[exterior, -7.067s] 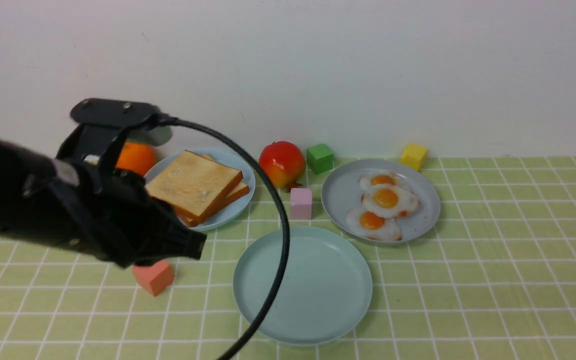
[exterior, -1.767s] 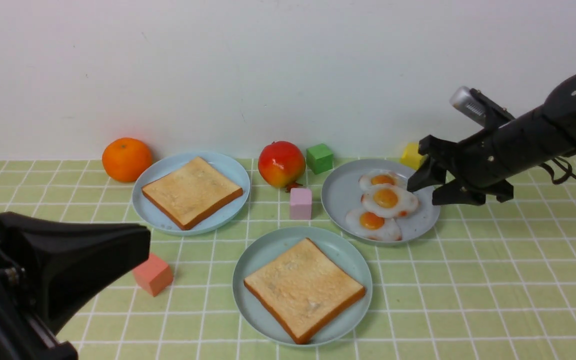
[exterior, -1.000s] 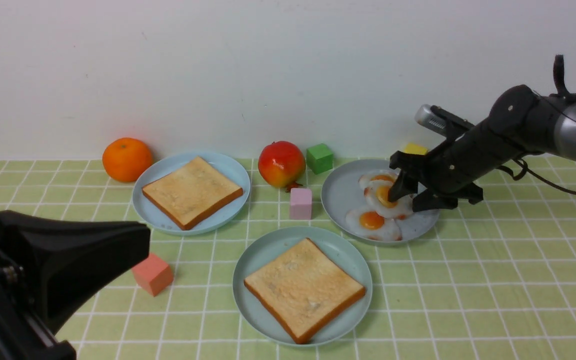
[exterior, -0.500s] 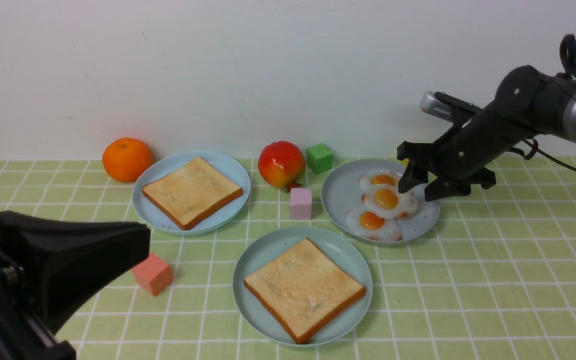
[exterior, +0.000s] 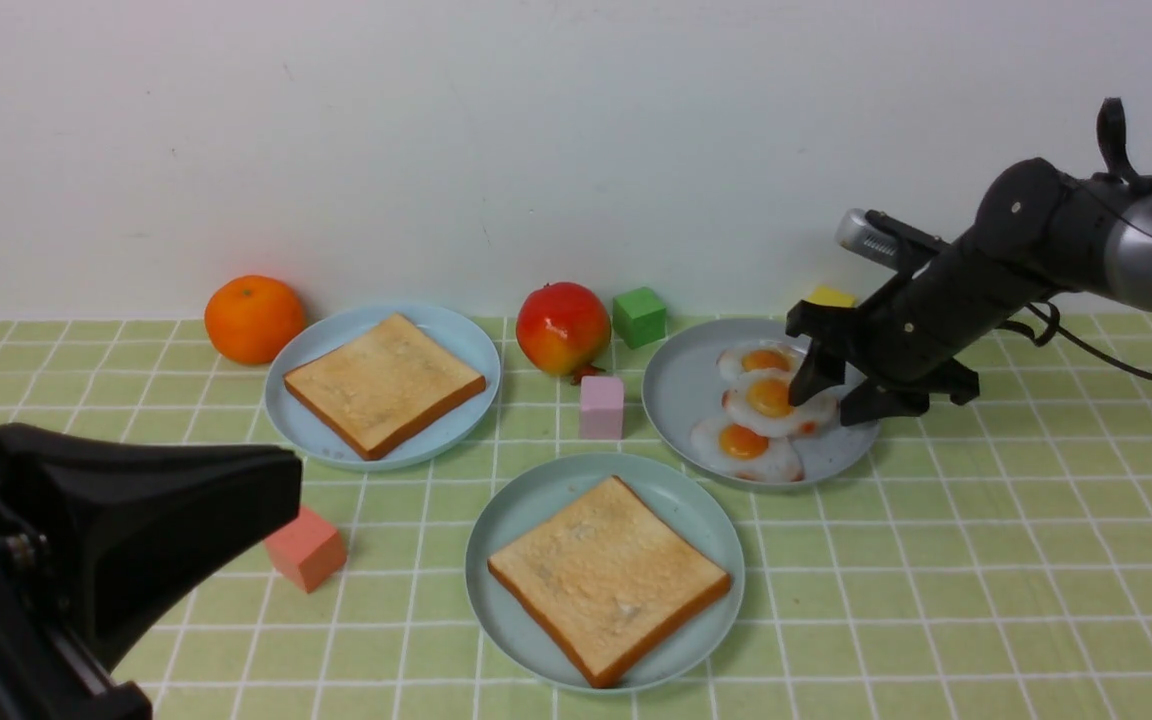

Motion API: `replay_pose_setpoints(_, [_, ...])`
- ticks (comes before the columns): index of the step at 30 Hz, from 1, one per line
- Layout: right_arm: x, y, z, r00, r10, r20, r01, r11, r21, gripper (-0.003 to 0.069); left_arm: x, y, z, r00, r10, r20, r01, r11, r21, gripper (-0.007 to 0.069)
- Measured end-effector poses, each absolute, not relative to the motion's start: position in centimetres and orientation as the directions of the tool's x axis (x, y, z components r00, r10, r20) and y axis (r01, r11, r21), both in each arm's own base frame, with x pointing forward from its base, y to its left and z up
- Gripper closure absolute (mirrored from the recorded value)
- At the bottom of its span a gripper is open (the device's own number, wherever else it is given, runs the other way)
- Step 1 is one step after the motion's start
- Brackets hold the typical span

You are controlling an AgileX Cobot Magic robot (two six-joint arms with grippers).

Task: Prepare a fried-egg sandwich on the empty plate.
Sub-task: Use the right arm to grab a fried egg

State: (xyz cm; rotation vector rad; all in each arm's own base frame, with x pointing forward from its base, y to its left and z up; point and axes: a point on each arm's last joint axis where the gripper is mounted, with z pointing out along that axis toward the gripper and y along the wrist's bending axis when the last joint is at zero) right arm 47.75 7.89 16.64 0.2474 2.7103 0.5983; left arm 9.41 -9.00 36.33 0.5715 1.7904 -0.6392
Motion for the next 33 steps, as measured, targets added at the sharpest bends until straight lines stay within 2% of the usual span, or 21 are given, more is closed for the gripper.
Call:
replay_pose_setpoints(9, [48.0,7.9,16.5,-0.915,0.256,-0.313,0.098,0.891,0.443,0.0249,9.4,-9.0,36.3,-0.286,0.069,-0.956,0.659,0.738,-0.144,0.0638])
replay_pose_setpoints(22, [48.1,8.1,15.8,-0.917,0.285,-0.279,0.126,0.871,0.476,0.0253,9.4,-9.0,36.3,-0.289,0.066,-0.955,0.659,0.737,-0.148,0.0638])
replay_pose_setpoints(25, [48.0,8.1,15.7,-0.924,0.258,-0.282,0.102,0.877,0.469,0.0297,9.4,-9.0,36.3,-0.292,0.063,-0.954,0.659,0.736,-0.153,0.0638])
replay_pose_setpoints(33, [48.0,8.2,16.2,-0.923,0.255,-0.289,0.091,0.873,0.479,0.0511,9.4,-9.0,36.3,-0.294,0.062,-0.954,0.659,0.736,-0.155,0.0638])
